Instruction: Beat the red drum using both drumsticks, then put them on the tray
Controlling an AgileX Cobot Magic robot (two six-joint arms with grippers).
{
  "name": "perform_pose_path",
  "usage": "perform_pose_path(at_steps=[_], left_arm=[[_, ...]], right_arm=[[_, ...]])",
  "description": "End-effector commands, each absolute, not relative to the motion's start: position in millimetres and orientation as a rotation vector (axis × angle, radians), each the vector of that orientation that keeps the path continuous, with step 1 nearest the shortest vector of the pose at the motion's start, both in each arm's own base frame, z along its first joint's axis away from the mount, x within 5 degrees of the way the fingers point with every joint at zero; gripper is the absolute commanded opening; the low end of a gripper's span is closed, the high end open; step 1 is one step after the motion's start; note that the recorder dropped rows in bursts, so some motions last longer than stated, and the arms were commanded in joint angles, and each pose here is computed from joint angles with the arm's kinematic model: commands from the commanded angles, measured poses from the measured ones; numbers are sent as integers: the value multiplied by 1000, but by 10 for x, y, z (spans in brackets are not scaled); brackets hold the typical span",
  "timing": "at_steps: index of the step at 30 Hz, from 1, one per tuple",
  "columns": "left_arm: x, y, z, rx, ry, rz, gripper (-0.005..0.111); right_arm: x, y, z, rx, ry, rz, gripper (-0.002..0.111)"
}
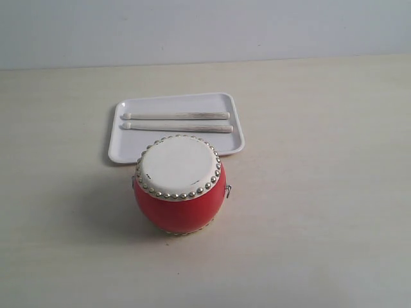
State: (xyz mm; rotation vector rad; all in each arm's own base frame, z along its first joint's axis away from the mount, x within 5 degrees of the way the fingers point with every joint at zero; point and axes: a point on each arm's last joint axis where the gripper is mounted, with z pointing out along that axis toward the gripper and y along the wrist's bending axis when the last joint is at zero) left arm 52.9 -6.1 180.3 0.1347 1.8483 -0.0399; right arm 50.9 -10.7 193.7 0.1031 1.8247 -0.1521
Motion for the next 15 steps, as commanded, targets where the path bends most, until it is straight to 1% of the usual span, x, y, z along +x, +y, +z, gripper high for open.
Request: perform_pose_path(at_steps=[1,15], left_arm=[[528,-59,1809,128,1837,-40,0],[528,-59,1809,128,1837,-40,0]], right_arm=[[534,-95,1873,74,1786,-153,0],[536,-92,1859,83,1786,-142,0]])
